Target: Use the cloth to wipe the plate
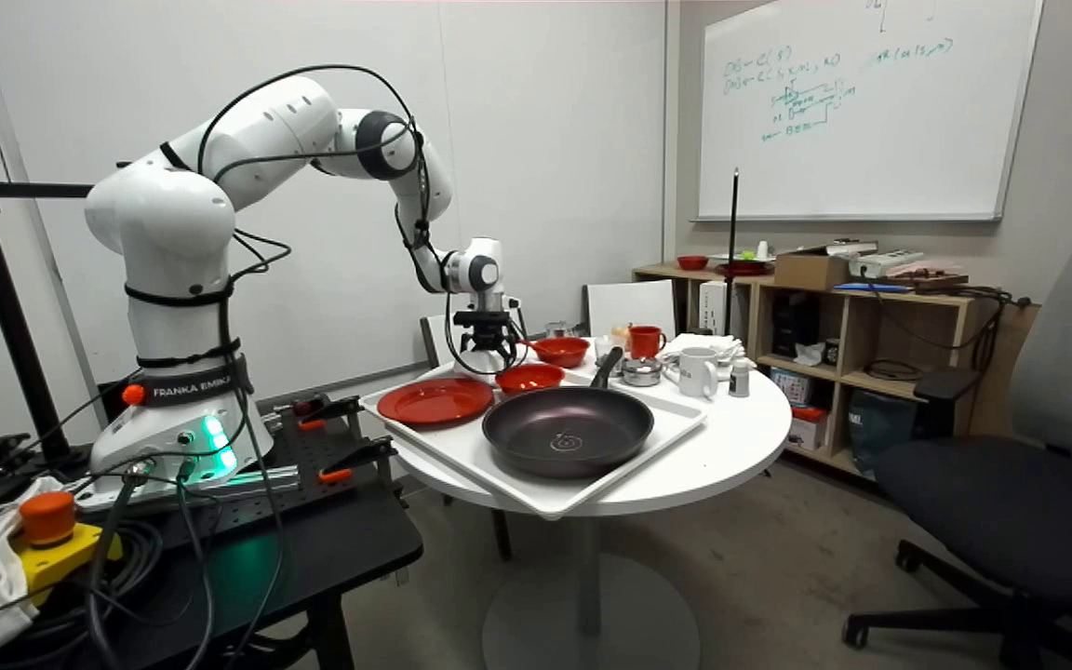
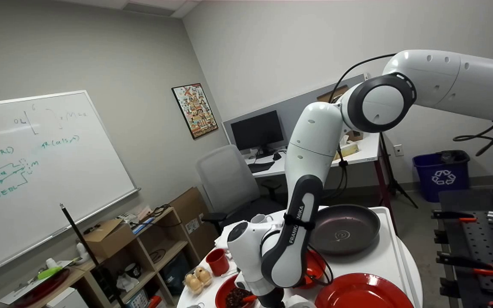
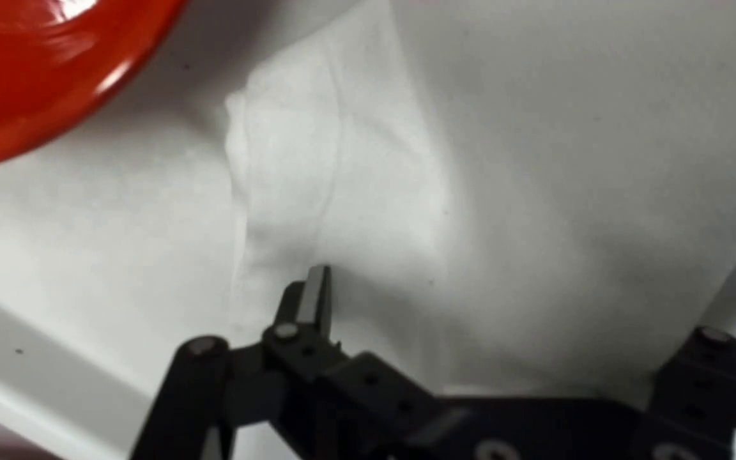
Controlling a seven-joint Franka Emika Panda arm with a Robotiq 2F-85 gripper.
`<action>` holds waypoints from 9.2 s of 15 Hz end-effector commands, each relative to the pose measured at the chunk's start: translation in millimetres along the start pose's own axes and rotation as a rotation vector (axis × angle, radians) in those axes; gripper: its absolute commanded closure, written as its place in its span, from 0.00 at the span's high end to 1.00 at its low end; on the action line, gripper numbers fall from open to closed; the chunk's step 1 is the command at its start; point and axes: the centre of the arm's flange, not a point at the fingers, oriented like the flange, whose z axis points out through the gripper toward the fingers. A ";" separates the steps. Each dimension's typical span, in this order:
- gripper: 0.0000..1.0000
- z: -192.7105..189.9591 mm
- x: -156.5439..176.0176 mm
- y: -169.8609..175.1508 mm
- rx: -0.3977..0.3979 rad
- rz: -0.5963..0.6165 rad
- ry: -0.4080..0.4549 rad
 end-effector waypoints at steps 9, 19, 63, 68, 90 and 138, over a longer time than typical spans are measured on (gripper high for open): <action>0.19 -8.4 16.6 -16.7 -0.026 -0.022 0.012; 0.09 -72.9 1.2 -61.9 -0.090 -0.050 0.059; 0.11 47.0 -143.8 -57.1 0.200 0.080 -0.296; 0.11 46.4 -131.3 -79.2 0.219 -0.021 -0.252; 0.11 25.2 -115.9 -20.1 0.140 0.051 0.029; 0.11 22.3 -171.3 -52.9 0.191 0.181 -0.088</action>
